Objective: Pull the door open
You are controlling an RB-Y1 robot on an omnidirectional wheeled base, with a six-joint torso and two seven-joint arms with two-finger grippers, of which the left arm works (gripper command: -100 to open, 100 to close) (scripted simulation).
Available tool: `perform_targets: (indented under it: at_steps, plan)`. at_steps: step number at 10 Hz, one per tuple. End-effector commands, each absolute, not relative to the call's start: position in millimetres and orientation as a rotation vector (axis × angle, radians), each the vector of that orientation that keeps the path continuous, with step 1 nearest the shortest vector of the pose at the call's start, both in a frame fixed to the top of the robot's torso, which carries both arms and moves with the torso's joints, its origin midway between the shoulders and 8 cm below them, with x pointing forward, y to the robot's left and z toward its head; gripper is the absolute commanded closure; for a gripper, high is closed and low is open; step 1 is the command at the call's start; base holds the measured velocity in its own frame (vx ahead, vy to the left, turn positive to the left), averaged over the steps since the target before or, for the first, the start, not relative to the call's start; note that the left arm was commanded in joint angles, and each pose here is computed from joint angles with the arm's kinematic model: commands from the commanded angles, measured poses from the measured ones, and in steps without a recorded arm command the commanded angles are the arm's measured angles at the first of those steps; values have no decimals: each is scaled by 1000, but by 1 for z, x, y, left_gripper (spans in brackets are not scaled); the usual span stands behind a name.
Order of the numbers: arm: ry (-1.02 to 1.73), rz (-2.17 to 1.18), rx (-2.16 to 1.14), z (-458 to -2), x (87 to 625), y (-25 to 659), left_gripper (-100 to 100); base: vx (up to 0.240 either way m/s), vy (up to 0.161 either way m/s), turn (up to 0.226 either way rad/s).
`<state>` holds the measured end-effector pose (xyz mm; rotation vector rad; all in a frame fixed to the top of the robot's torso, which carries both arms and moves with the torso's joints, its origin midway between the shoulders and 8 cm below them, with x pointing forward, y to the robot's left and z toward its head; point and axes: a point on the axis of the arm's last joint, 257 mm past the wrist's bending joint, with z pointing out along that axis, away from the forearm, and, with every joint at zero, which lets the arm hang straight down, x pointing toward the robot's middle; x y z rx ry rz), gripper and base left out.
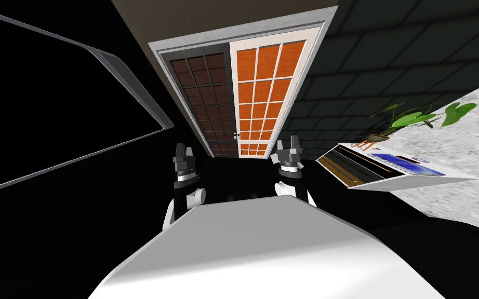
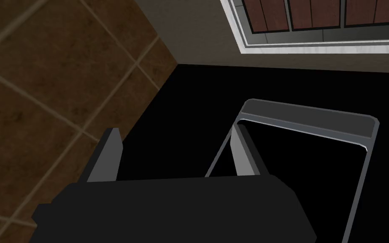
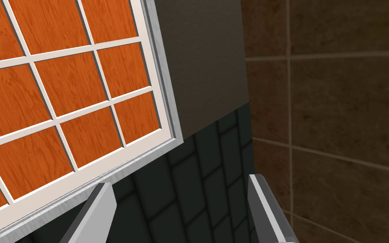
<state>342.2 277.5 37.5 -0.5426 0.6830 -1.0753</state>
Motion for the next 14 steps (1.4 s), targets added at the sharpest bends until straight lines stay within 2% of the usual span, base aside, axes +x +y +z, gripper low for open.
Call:
perform_targets:
  at_steps: [1,14]
  plan:
    - [712,-1043,-532,28,348,279,-100,54,-19,-60]
    - [922,-754,-448,-60,384,301,-100,115,-14,-48]
